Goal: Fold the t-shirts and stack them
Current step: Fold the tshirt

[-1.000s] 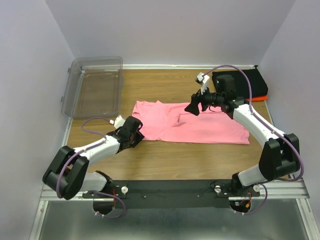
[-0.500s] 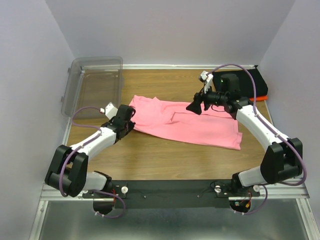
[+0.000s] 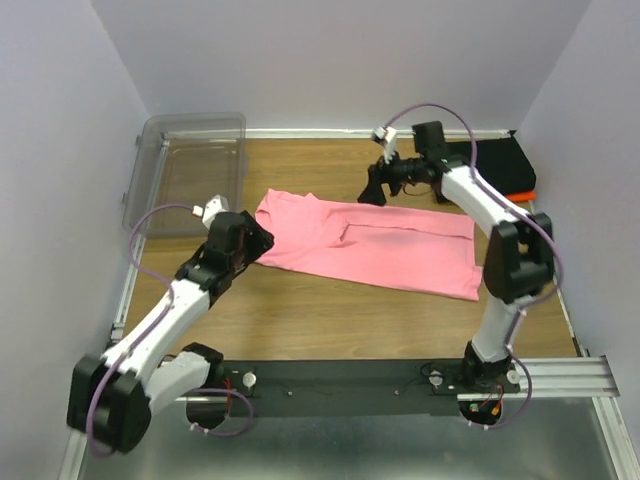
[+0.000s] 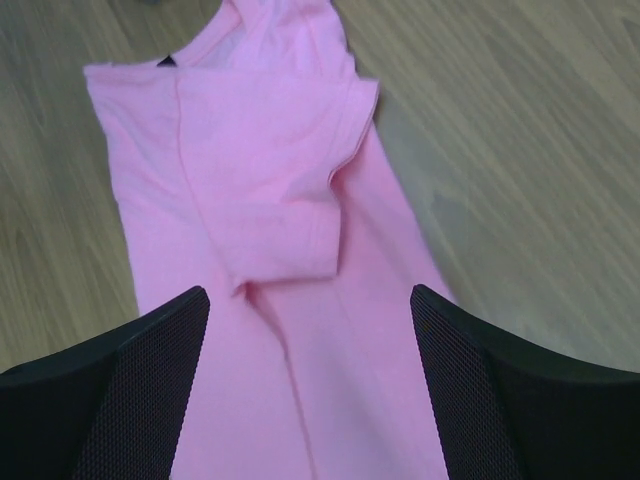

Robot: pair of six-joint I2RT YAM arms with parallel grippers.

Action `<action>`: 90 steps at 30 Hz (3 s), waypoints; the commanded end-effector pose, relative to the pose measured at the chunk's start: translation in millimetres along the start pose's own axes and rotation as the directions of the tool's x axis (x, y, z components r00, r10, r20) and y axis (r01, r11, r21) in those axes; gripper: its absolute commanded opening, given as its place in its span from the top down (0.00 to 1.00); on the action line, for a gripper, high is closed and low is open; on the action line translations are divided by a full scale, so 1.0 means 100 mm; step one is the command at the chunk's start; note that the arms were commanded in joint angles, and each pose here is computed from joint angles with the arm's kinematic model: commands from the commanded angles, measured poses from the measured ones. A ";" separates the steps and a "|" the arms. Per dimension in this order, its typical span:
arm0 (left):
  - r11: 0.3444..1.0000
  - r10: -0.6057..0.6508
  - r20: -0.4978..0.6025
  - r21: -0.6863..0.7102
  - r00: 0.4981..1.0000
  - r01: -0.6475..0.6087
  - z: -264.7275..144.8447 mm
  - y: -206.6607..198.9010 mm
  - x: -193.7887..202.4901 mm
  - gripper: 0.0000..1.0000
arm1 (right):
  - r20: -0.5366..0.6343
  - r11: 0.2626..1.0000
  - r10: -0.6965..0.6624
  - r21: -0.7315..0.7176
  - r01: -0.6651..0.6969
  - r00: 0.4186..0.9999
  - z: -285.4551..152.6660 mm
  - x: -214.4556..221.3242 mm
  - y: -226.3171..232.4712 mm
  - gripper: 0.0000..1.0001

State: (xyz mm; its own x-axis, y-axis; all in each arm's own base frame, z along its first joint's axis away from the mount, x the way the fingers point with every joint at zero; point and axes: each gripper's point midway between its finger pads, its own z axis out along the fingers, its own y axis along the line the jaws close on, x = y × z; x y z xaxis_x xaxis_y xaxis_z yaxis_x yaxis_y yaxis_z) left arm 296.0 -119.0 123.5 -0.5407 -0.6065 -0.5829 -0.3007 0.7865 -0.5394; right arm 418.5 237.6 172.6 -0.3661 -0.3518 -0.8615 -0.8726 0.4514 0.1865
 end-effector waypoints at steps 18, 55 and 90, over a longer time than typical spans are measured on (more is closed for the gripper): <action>0.739 0.149 0.424 0.553 0.893 -0.385 -1.70 -0.73 -0.50 0.19 | -0.213 0.968 0.250 0.039 -0.247 0.945 2.08 0.59 -0.40 0.18; 0.777 0.102 0.261 0.581 0.960 -0.240 -1.23 -0.70 -0.23 0.21 | 0.146 0.683 0.518 0.523 -0.511 0.843 1.08 0.48 -2.21 0.88; 0.995 -0.080 -0.302 -0.081 0.950 0.059 2.03 -1.02 1.15 0.73 | 0.001 0.963 -0.005 0.268 0.004 1.000 -1.02 0.24 0.30 0.02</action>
State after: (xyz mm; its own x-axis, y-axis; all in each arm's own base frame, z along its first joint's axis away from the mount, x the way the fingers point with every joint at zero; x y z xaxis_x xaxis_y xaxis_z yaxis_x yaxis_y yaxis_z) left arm 440.6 -316.4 34.0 -0.6969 -0.6397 -0.3243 -0.3068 0.6746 -0.6713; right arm 355.9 159.6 200.9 -0.3587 -0.3868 -0.8496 -0.7566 0.6535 0.0219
